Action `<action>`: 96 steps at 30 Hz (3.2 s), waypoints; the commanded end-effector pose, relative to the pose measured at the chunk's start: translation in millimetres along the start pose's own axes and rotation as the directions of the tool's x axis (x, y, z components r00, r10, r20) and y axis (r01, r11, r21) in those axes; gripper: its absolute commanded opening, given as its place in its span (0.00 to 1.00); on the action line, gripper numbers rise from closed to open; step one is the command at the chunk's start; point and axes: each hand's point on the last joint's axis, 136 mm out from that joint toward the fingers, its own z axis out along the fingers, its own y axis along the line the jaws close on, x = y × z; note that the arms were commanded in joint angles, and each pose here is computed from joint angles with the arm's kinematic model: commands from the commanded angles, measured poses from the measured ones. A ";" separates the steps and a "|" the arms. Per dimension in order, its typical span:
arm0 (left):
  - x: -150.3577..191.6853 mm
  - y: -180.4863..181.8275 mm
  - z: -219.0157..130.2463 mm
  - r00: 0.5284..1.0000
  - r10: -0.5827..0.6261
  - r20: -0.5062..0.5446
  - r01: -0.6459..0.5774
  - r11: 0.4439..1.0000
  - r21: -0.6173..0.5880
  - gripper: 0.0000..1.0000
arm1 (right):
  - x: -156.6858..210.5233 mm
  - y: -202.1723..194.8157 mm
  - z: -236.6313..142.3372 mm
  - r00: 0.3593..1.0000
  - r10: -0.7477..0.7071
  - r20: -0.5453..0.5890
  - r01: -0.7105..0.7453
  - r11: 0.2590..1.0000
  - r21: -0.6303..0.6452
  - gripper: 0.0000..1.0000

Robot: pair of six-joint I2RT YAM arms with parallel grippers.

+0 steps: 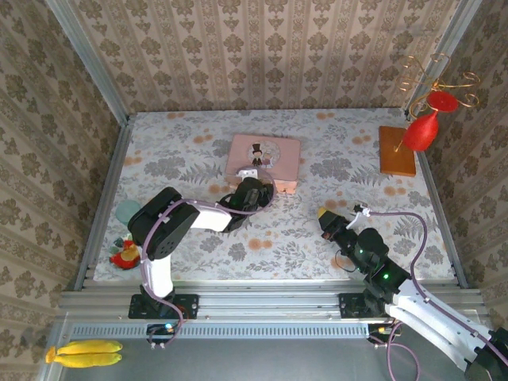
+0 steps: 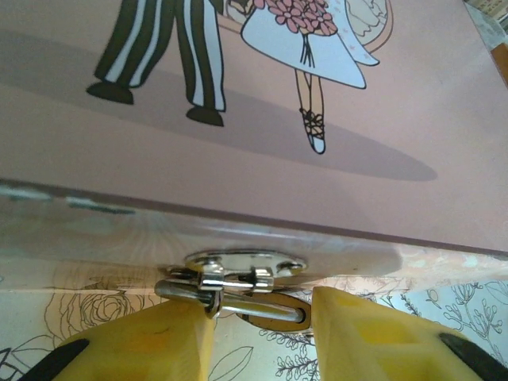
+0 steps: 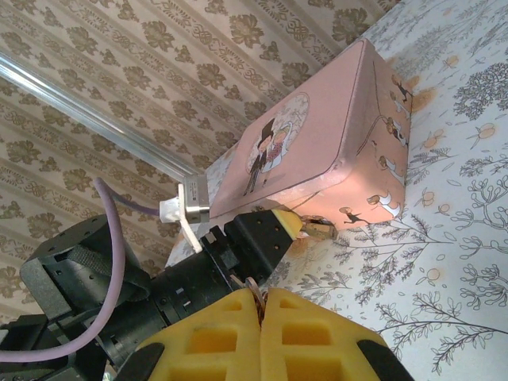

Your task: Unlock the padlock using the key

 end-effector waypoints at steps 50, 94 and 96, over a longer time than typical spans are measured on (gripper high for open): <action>-42.8 3.1 -14.4 0.973 0.225 -0.062 -0.229 0.971 -0.070 0.55 | -0.4 -18.8 -4.4 1.000 0.001 0.020 -0.002 0.997 0.075 0.00; -39.6 -10.5 21.0 0.967 0.254 -0.022 -0.255 0.966 -0.039 0.55 | 1.5 -20.3 -7.0 1.000 0.006 0.014 -0.007 0.997 0.073 0.00; -37.3 -5.3 26.7 0.968 0.247 -0.042 -0.249 0.966 -0.067 0.56 | 3.0 -21.4 -7.0 1.000 0.011 0.010 -0.011 0.997 0.074 0.00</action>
